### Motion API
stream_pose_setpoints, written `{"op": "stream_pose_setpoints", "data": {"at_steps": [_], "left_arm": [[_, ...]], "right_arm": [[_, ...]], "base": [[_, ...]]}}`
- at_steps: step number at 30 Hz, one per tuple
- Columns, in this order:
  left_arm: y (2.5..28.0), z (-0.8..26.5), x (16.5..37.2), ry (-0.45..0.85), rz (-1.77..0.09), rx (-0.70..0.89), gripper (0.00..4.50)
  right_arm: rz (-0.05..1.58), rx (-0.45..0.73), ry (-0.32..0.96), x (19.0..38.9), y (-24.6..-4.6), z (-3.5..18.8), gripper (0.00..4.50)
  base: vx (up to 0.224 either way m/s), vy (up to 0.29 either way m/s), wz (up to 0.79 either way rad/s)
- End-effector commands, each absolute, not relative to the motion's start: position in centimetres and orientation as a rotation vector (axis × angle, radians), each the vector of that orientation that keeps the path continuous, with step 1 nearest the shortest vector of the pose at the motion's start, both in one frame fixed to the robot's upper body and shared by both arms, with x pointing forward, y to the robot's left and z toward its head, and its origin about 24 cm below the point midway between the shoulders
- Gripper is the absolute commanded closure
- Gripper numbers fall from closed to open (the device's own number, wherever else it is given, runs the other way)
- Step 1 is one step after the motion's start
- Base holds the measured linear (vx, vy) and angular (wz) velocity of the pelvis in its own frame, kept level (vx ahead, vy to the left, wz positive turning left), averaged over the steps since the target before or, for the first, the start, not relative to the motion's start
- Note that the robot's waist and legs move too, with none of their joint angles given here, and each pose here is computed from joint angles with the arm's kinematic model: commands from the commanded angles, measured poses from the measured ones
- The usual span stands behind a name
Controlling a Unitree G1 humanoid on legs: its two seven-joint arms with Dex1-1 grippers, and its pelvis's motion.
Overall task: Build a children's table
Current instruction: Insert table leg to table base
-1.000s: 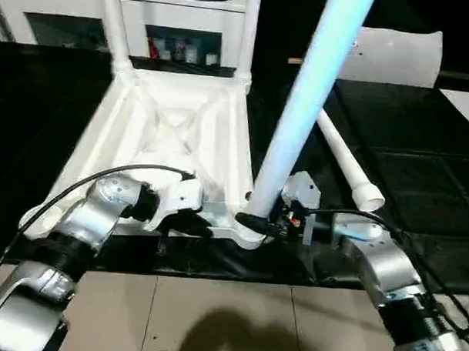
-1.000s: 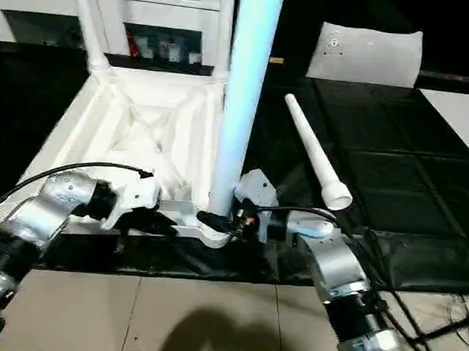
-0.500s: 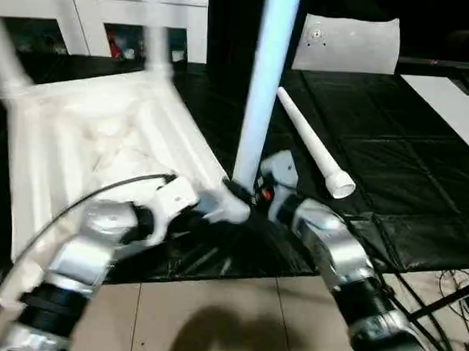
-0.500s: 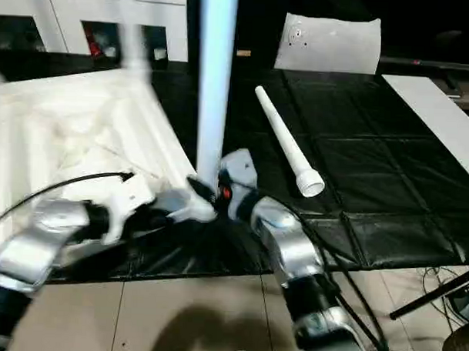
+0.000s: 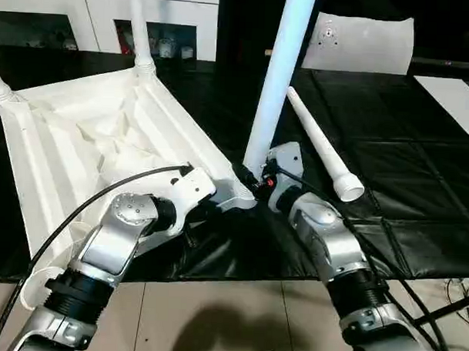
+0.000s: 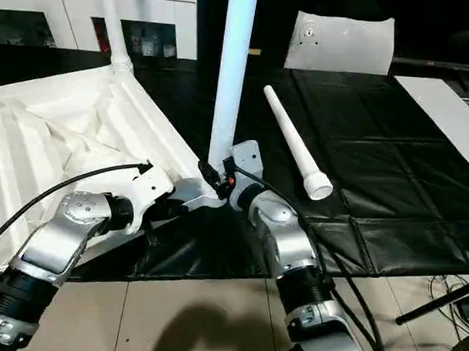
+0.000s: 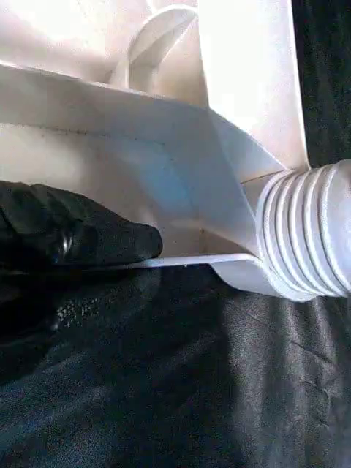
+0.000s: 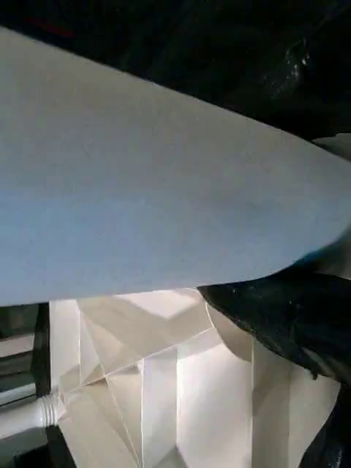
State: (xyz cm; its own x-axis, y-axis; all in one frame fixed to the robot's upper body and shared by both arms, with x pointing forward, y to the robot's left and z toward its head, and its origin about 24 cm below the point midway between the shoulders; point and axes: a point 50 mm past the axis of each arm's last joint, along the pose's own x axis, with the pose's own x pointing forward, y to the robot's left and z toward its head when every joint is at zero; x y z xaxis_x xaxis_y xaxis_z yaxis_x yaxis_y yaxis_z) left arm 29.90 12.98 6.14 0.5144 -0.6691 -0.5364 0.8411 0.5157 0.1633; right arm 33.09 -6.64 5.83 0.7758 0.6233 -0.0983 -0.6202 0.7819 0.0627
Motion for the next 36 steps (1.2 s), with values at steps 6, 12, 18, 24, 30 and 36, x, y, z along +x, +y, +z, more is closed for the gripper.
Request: {"op": "stream_pose_setpoints", "data": {"at_steps": [6,12,18,24,30,36], "left_arm": [[12.6,6.2,30.1,0.435,-0.992,0.472,4.50],[13.2,6.1,30.5,0.429,-0.990,0.490,4.50],[13.7,6.3,30.8,0.418,-1.004,0.507,4.50],[14.0,6.1,30.7,0.411,-1.083,0.520,4.50],[14.1,5.8,30.4,0.365,-1.228,0.570,4.50],[14.0,5.8,29.9,0.386,-1.412,0.580,4.50]], "right_arm": [[0.665,0.057,0.331,31.6,-7.0,1.6,1.84],[0.661,0.066,0.290,31.6,-7.6,2.0,1.18],[0.657,0.033,0.240,30.6,-9.2,2.1,0.65],[0.750,0.071,0.206,29.2,-11.1,2.8,0.28],[0.821,-0.030,0.172,28.6,-13.5,3.8,0.05],[1.006,-0.123,0.167,28.3,-14.3,5.4,0.05]], "base": [[0.000,0.000,0.00],[0.000,0.000,0.00],[0.000,0.000,0.00],[0.000,0.000,0.00],[0.000,0.000,0.00],[0.000,0.000,0.00]]}}
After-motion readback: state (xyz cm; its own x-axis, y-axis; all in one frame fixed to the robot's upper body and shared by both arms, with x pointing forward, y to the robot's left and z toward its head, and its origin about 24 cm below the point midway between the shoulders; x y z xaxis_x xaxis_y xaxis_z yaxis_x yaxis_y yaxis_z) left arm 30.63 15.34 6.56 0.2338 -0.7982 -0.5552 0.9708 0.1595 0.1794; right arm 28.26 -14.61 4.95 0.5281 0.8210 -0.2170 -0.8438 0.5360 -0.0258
